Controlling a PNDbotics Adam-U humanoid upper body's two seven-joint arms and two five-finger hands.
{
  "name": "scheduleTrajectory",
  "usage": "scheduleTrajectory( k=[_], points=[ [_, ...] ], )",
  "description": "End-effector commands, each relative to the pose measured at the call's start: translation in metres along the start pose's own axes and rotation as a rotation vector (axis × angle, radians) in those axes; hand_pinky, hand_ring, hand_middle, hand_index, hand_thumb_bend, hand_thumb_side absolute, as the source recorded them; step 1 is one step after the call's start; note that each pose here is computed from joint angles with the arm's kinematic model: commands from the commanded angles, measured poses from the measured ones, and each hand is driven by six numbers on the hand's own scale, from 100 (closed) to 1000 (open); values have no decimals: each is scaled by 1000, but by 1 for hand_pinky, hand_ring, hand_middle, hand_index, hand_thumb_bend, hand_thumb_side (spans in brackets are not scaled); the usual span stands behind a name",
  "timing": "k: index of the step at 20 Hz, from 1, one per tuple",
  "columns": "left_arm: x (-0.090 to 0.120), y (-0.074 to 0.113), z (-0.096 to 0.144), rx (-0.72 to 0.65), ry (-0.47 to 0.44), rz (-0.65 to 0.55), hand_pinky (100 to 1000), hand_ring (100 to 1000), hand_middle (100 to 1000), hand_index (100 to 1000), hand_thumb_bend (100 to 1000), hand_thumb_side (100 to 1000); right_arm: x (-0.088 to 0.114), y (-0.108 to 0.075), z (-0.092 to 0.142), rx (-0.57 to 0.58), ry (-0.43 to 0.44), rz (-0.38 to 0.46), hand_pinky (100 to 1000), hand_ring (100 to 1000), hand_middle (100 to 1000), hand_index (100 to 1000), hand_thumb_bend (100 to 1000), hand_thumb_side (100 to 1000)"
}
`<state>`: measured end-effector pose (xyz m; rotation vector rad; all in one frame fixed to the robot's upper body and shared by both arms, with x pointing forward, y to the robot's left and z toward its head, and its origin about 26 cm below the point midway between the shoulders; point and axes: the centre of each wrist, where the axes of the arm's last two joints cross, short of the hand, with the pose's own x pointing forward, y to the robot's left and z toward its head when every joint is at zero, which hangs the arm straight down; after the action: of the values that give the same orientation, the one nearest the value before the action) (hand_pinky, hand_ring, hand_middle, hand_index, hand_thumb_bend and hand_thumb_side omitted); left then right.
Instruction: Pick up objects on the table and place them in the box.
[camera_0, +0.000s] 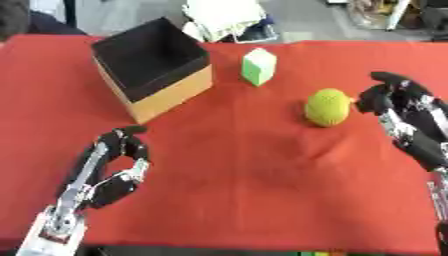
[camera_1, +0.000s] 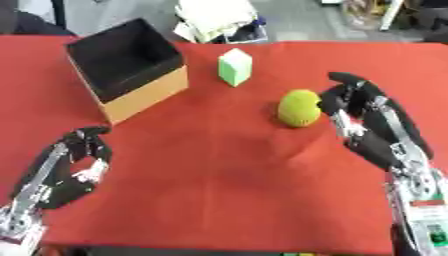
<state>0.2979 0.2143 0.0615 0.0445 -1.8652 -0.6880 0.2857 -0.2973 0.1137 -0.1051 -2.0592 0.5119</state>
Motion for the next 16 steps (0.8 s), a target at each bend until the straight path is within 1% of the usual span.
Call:
scheduleTrajectory(
  k=[1, 12, 14, 16],
  points=[
    [5, 6, -2, 14, -18, -9, 600, 598, 509, 811, 100, 380, 4, -4, -2, -1, -18, 8, 671, 656, 624, 868, 100, 484],
    [5, 6, -1, 19, -16, -9, 599, 597, 509, 810, 100, 414, 4, -4, -2, -3, -17, 7, 671, 656, 624, 868, 100, 483],
    [5, 6, -1, 18, -16, -9, 599, 596, 509, 810, 100, 414, 5, -6, -2, 6, -21, 22, 674, 658, 625, 870, 100, 482],
    [5, 6, -1, 16, -16, -9, 600, 596, 509, 811, 100, 413, 8, -12, -5, 28, -34, 58, 678, 663, 630, 874, 100, 462]
  ],
)
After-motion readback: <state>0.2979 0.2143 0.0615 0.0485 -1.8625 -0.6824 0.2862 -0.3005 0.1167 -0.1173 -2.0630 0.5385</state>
